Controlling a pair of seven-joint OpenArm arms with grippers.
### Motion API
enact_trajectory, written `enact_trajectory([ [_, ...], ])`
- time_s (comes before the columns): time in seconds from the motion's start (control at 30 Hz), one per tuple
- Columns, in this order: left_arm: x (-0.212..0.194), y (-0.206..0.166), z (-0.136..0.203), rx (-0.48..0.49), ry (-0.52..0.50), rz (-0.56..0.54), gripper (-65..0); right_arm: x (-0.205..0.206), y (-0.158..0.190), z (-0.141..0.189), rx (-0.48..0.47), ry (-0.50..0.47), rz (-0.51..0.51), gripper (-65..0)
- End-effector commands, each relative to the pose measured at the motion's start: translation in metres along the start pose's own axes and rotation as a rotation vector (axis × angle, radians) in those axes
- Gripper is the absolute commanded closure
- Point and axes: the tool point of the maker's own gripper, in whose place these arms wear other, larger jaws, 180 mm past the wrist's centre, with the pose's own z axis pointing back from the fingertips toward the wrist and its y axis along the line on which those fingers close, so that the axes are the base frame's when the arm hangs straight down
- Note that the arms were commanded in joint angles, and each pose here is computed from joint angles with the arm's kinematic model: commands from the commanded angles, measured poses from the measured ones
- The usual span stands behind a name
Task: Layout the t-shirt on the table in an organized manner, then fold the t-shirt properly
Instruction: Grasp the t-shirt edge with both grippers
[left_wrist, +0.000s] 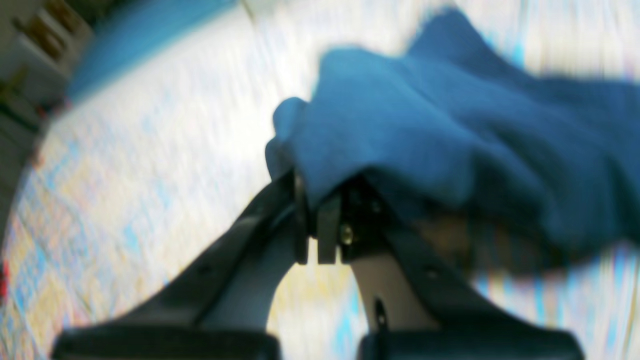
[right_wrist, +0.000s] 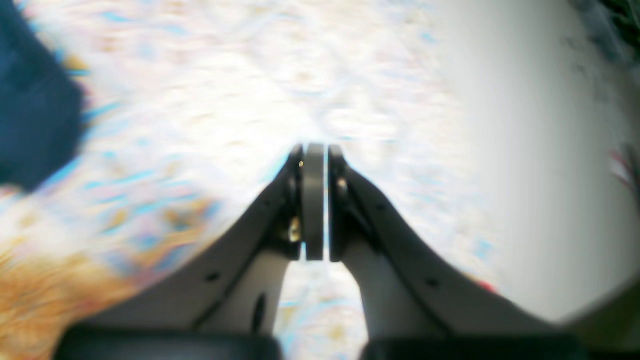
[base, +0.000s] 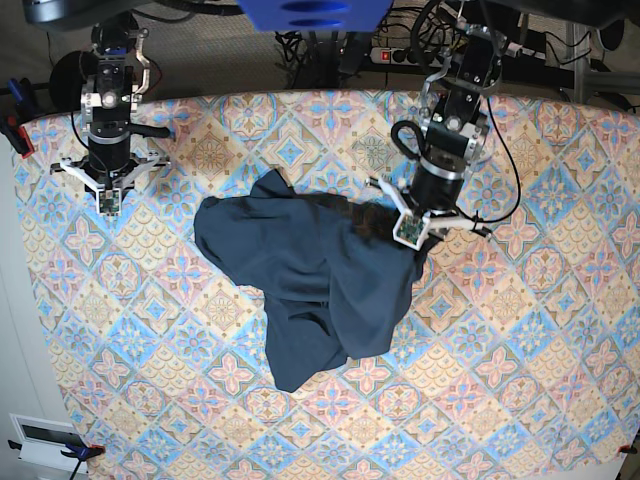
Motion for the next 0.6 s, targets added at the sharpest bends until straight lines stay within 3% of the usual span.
enact_trajectory([
  [0.0, 0.002, 0.007, 0.005, 0.017, -0.022, -0.026, 0.0, 0.013, 0.003, 0.002, 0.011, -0.048, 0.012, -0.7],
  [0.1, -0.033, 0.000, 0.018, -0.016, 0.063, -0.053, 0.0, 0.017, 0.035, 0.004, 0.100, -0.063, 0.041, -1.1],
  [0.23, -0.068, 0.006, 0.033, -0.001, 0.202, -0.043, -0.7, 0.019, 0.072, 0.010, 0.236, -0.086, 0.155, -4.2],
  [0.37, -0.082, 0.012, 0.038, 0.015, 0.267, -0.031, -9.0, 0.036, 0.104, 0.013, 0.324, -0.135, 0.201, -14.4],
  [0.57, -0.086, 0.022, 0.042, 0.023, 0.277, 0.094, -18.6, 0.022, 0.132, 0.020, 0.396, -0.050, 0.241, -28.5],
])
